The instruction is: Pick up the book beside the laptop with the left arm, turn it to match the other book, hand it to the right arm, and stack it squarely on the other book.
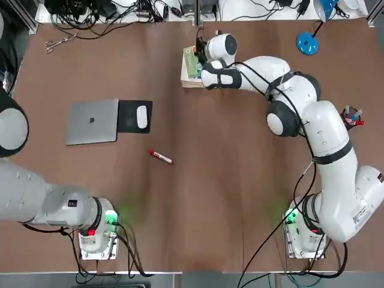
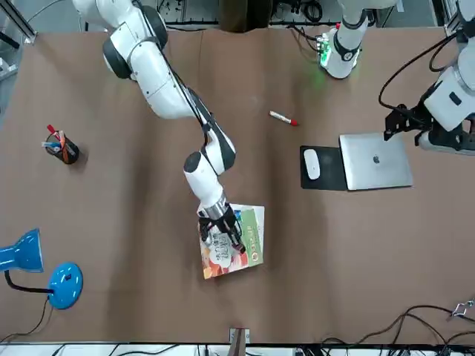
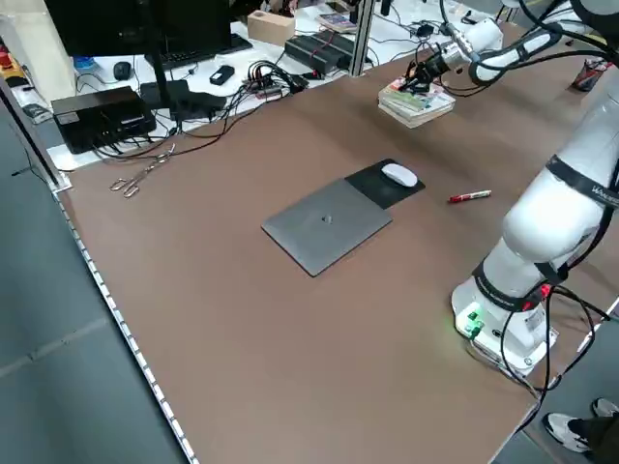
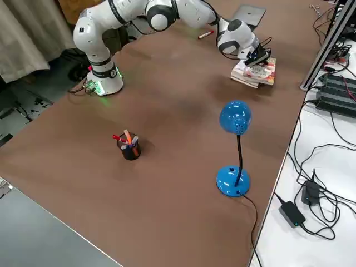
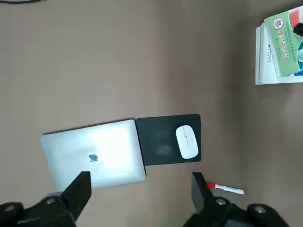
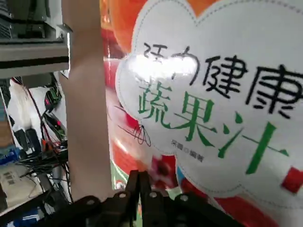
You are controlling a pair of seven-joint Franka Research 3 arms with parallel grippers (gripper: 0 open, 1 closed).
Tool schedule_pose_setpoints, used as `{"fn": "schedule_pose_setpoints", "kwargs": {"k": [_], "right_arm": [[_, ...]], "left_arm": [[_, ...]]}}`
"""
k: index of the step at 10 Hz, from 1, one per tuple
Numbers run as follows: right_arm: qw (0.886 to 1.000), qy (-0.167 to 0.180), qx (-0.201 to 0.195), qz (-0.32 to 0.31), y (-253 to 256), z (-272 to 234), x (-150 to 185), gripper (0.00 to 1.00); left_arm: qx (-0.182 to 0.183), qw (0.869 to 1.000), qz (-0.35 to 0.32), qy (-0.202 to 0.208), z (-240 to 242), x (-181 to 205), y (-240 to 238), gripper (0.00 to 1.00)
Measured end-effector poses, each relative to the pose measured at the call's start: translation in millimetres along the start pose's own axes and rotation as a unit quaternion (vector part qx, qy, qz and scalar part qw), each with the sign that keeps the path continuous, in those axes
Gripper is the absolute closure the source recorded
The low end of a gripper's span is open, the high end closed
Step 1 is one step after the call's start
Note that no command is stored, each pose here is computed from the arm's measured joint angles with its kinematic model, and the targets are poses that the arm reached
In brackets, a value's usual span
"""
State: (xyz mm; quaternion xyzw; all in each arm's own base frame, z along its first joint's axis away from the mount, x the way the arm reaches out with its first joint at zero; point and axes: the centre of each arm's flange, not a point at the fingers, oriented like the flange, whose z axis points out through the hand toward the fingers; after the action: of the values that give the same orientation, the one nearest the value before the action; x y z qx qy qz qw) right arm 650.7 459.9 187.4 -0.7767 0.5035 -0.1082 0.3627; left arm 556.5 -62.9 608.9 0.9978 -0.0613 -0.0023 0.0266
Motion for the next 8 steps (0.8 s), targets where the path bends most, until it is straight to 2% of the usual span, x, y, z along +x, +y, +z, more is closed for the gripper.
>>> {"fn": "schedule_pose_setpoints", "kwargs": {"k": [5, 8], "right_arm": [[1.000, 0.007, -0.003, 0.010, -4.2, -10.1, 5.6, 0.98], [1.000, 0.004, -0.009, 0.012, -45.8, -43.9, 4.6, 1.00]], "left_arm": [[0.002, 1.000, -0.020, 0.001, -1.0, -1.0, -6.5, 0.06], [0.020, 0.999, -0.038, 0.000, -1.8, -2.0, -13.4, 0.06]]}}
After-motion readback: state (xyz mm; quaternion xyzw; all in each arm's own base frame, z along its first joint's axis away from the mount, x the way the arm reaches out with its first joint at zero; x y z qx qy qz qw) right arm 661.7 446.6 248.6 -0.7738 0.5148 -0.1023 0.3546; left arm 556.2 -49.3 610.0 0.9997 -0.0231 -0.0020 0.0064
